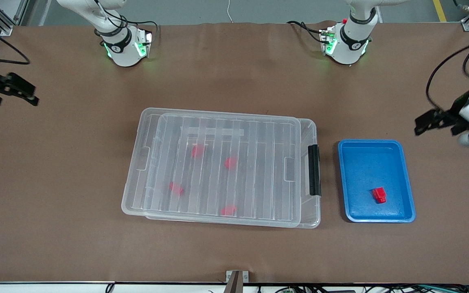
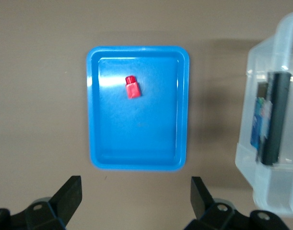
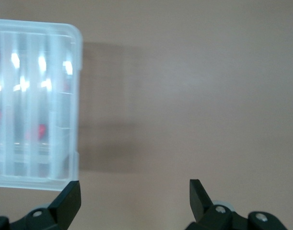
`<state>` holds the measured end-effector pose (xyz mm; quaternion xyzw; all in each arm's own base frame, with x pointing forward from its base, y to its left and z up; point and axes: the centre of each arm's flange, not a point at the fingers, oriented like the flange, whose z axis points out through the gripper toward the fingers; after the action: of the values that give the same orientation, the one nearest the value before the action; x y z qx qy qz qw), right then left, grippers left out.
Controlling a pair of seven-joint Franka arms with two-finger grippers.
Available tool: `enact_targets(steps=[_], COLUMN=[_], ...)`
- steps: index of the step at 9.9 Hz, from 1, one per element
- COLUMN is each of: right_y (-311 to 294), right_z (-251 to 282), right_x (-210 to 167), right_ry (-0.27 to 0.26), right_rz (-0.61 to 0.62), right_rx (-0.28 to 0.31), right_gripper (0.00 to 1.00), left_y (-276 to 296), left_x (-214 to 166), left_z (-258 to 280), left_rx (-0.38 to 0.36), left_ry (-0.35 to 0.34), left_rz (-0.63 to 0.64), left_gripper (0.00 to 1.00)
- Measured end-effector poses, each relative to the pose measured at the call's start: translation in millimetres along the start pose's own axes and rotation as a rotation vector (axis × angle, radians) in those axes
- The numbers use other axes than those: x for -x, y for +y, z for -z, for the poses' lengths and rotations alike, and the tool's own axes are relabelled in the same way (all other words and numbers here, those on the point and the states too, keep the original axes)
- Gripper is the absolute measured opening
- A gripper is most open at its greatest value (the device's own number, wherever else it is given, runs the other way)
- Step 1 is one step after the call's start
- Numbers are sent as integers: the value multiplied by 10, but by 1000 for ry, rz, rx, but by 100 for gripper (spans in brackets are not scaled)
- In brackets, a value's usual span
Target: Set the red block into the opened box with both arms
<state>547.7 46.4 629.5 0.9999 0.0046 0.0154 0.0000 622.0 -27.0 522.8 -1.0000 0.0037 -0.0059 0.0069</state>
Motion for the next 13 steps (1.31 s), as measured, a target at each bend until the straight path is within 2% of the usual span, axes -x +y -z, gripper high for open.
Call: enact_targets(steps=[1,3,5,7,9,13], right_y=[-418,-987,-1145,-1317,-1378,-1221], right_z=[-274,-1095,-1880,-2379,-2595,-2801], right_x=[-162,-470,-693,-756,-752,-779], right_ry=[1,-51,-112,-138,-159,-166], right_rz=[8,20,31,53,62,39], right_rx=[-5,-11,-9,-9,-4,4], right_gripper=[100,100,100,100,100,100], left_y=[11,10,-146,-390,-481,-386], left_x=[-160,-337,-435,-491,-560,-650], left_z=[-461,-1327,-2032,-2540,-2935,-3289], left_rx=[6,16,18,-2,3,10], left_ry=[3,17,17,15,-2,-12], left_rz=[33,86,130,145,168,201], left_gripper=[100,100,100,100,96,80])
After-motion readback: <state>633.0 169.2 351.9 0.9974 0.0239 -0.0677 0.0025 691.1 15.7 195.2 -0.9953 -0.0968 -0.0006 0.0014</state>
